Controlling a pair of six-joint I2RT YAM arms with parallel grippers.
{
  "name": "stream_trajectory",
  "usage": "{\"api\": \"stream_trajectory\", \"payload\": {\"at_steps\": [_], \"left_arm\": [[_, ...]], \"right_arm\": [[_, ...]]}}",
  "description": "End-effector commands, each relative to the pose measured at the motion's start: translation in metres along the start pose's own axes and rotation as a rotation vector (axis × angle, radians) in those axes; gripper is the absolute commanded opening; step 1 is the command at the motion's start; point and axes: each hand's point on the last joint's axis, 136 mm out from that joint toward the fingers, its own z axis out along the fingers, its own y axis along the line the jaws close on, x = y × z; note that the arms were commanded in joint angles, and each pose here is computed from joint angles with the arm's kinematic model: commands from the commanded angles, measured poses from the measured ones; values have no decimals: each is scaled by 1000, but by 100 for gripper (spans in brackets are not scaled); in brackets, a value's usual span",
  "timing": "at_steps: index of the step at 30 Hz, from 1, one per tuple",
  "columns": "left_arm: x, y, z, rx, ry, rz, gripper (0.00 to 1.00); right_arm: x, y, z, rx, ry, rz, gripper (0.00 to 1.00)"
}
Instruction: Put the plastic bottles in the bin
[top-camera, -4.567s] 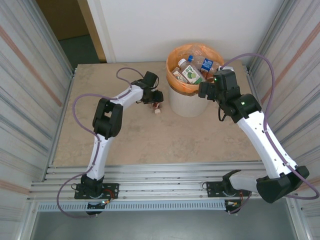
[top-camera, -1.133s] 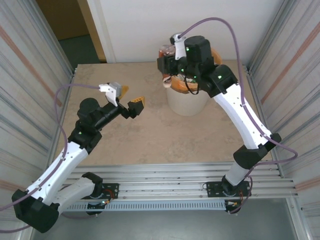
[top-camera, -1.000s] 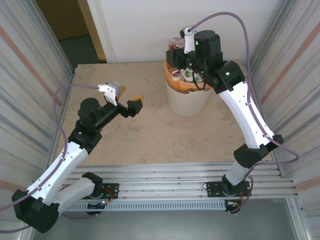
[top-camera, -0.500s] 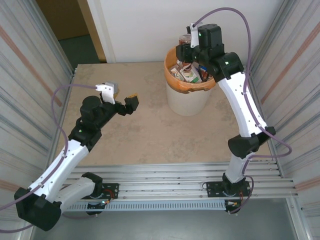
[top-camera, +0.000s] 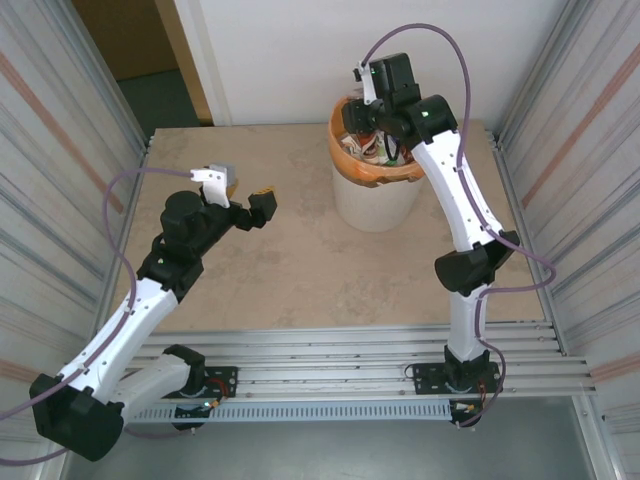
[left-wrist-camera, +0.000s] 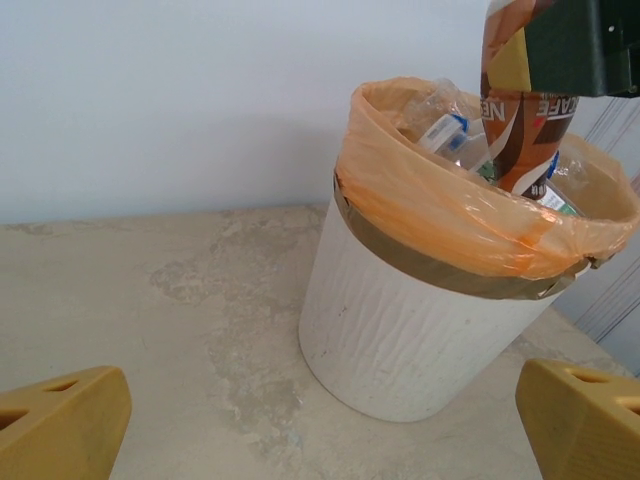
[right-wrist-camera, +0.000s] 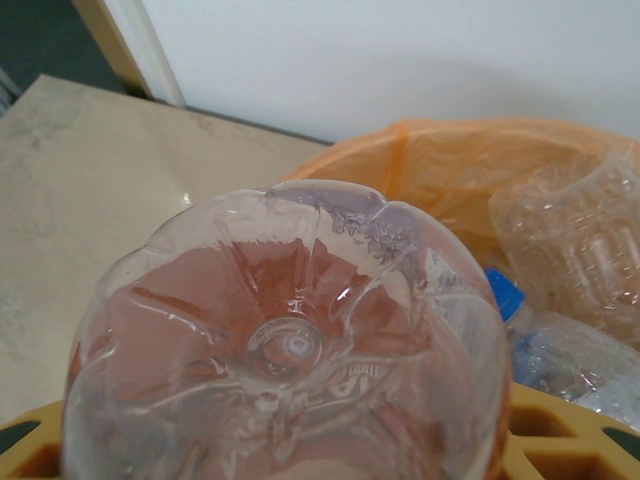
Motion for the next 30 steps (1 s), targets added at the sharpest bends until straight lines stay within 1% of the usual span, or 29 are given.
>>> {"api": "stream_trajectory", "payload": {"at_steps": [1,4,6,8,10,12,17,20,25,30], "left_arm": [[-7,-2,1,11,-15,-15,99],[-6,-1,3,13,-11,-21,99],[-6,-1,4,14,-11,-24,99],[-4,-1,5,14,-5,-29,99],[-3,-1,6,16,-2,-31,99],[-3,-1,7,16,-2,-34,99],[-2,-2,10,28,3,-49,99],[0,-3,12,34,10,-55,99],[-1,-3,13,35,9,-56,99],[0,-2,14,29,10,-55,99]], "right_arm": [[7,-8,6,52,34,-48,47],[14,-8,15,65,60,-64,56],[17,-8,20,81,70,-74,65],[18,-9,22,89,72,-79,71],[15,-10,21,94,65,-80,74],[10,-10,18,96,44,-77,76],[-5,-11,10,85,-13,-60,76],[-13,-8,3,63,-44,-57,81],[-30,-7,-18,50,-111,-45,85],[-40,0,-41,-3,-154,-23,86]]}}
